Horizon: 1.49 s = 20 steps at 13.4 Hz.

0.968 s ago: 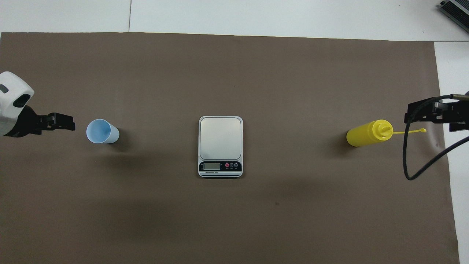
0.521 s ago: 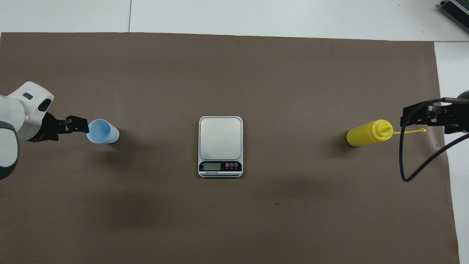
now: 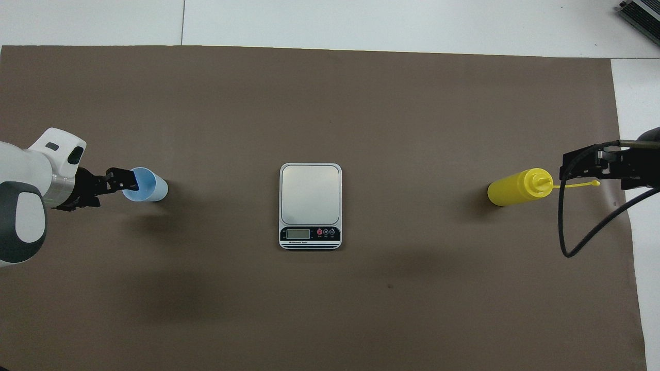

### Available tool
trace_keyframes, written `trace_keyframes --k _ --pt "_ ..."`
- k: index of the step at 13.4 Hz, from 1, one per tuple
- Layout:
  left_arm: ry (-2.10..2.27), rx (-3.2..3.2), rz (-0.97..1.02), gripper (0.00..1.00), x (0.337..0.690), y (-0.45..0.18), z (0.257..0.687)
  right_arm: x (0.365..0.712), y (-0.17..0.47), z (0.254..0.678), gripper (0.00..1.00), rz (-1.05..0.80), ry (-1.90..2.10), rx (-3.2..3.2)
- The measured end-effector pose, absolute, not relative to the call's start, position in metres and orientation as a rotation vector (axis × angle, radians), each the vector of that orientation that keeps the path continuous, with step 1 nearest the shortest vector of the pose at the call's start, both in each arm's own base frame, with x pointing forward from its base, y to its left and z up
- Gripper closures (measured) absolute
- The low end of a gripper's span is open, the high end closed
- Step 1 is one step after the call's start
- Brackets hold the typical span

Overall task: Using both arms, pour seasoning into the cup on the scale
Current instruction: 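Grasp the light-blue cup with the left gripper, then carry the cup with the left gripper onto the scale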

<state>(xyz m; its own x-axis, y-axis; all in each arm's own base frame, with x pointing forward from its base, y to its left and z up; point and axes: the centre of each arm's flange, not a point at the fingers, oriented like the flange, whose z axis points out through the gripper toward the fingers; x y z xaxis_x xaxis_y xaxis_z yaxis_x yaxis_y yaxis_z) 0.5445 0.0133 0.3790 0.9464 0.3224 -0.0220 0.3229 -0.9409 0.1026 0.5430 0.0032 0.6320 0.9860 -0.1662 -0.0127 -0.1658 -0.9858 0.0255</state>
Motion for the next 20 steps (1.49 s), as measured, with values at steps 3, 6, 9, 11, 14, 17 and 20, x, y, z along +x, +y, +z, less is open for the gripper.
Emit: trace_keyframes --k 3,6,9,11,14,17,20 --pt "0.551 2.985 -0.006 0.00 0.547 0.005 0.365 0.543 0.003 0.632 0.00 -0.024 -0.260 3.106" --pt "0.547 2.986 -0.022 0.00 0.550 0.000 0.350 0.543 0.003 0.632 0.00 -0.023 -0.260 3.106" --pt "0.545 2.986 -0.020 0.00 0.550 -0.001 0.344 0.543 0.006 0.632 0.00 -0.022 -0.250 3.107" --pt "0.547 2.987 -0.026 0.00 0.548 -0.001 0.341 0.543 0.006 0.632 0.00 -0.022 -0.252 3.107" --pt "0.548 2.987 -0.029 0.37 0.547 -0.001 0.339 0.543 0.001 0.633 0.00 -0.022 -0.266 3.106" --pt "0.548 2.987 -0.029 0.75 0.547 -0.001 0.340 0.543 0.001 0.633 0.00 -0.022 -0.266 3.106" --pt "0.541 2.984 -0.029 0.97 0.557 -0.001 0.357 0.543 0.001 0.633 0.00 -0.022 -0.266 3.106"
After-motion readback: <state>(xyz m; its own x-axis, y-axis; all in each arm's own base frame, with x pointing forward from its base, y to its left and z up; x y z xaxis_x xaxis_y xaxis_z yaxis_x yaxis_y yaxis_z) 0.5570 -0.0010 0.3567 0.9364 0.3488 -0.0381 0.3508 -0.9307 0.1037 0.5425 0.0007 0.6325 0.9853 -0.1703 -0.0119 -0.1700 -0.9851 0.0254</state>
